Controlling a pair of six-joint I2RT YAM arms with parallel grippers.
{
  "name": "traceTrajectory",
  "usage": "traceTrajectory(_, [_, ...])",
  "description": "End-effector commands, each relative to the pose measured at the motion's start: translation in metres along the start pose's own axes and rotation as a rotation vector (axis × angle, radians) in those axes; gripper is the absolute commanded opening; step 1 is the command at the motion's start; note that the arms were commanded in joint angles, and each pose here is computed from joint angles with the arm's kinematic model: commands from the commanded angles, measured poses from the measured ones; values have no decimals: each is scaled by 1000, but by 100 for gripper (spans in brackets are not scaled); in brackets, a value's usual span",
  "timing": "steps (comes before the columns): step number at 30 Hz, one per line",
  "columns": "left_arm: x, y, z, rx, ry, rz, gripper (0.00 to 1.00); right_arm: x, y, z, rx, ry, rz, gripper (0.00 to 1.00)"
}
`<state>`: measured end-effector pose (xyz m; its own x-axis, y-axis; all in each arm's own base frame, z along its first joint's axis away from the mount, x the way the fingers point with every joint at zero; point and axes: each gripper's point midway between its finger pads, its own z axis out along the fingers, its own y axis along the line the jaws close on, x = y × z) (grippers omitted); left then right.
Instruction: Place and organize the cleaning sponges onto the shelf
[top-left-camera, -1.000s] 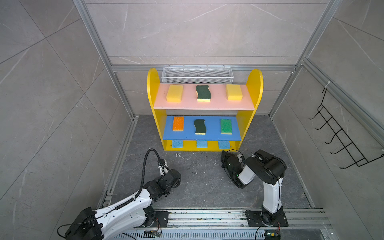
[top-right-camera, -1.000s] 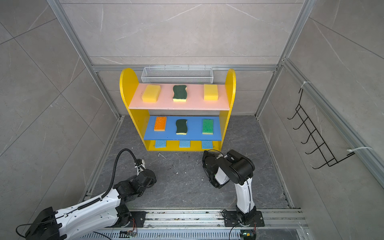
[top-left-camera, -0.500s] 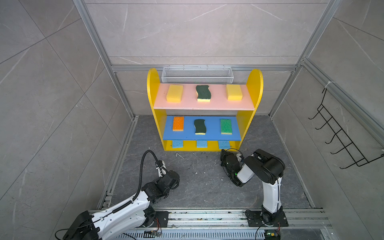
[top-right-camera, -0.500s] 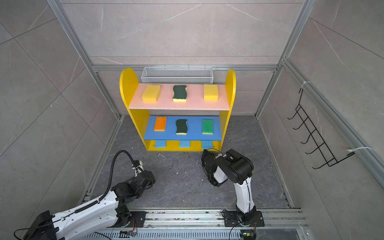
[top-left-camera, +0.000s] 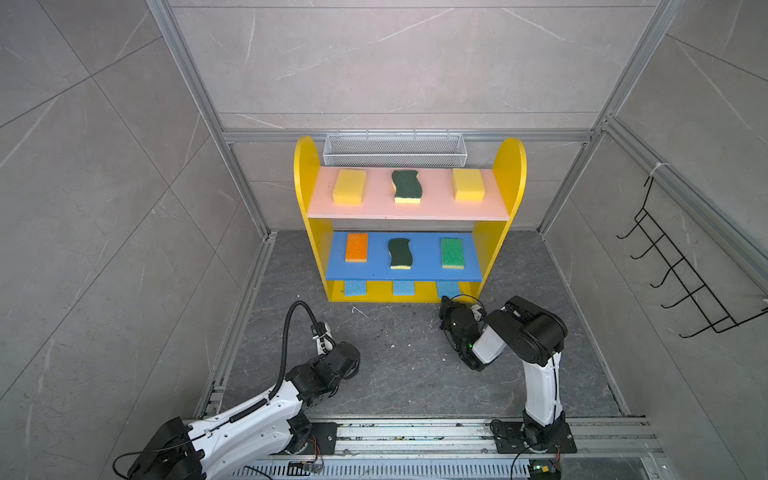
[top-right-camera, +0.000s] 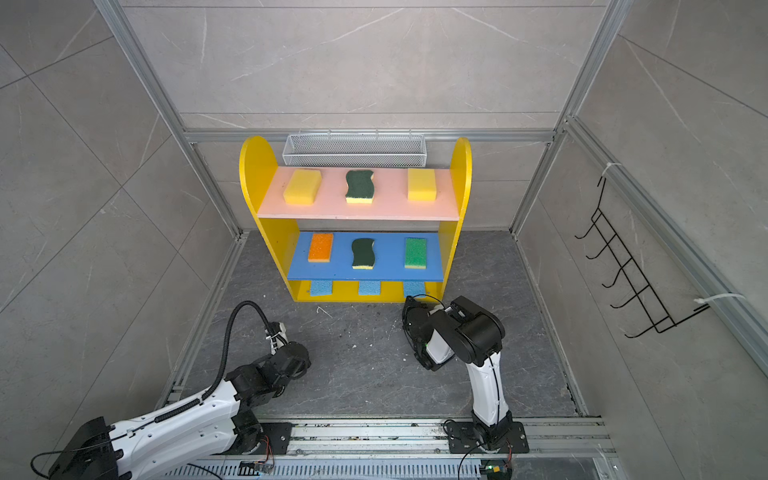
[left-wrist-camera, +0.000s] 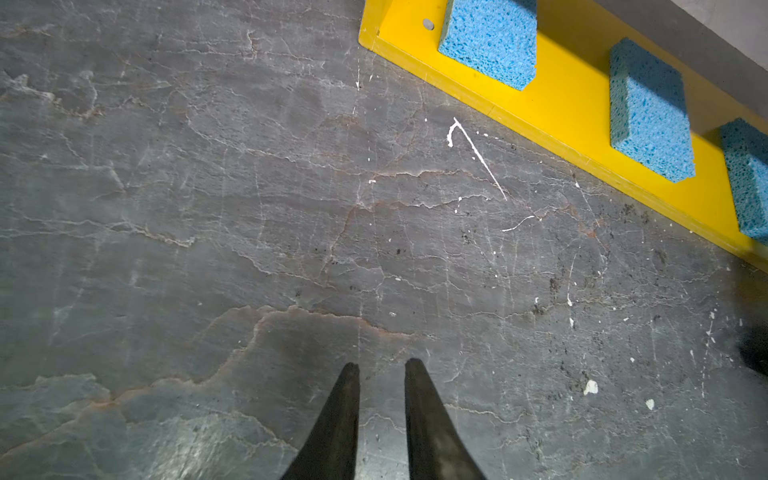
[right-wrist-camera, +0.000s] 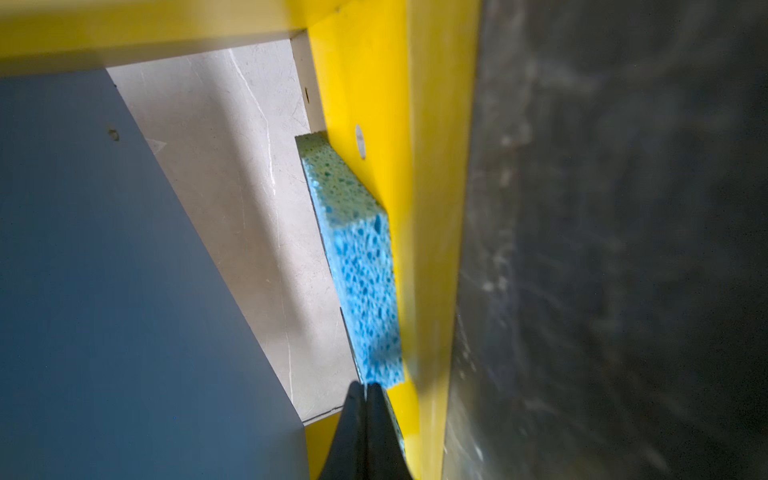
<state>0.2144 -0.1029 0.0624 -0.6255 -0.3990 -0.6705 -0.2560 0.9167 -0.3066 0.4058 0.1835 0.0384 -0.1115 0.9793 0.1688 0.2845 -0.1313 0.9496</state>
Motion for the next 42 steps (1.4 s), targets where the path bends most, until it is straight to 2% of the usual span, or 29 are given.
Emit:
traceTrajectory(1, [-5,1,1,-8,-28,-28,25,-13,-53,-3,191,-17,-95,0])
traceTrajectory(11, [-1,3,4,-11,-21,-32,25,-12,-55,-1,210,-4,-111,0])
traceTrajectory(16, [2,6,5,-14,-18,-39,25,0,-47,7,202,56,-139,0])
traceTrajectory(30, [7,7,10,-1,-21,-49,25,-10,-9,-22,148,69,-260,0])
traceTrajectory(35, [7,9,10,6,-27,-58,24,-14,0,-33,174,63,-320,0])
traceTrajectory(42, [9,12,9,12,-30,-69,24,-18,-3,-30,187,80,-304,0])
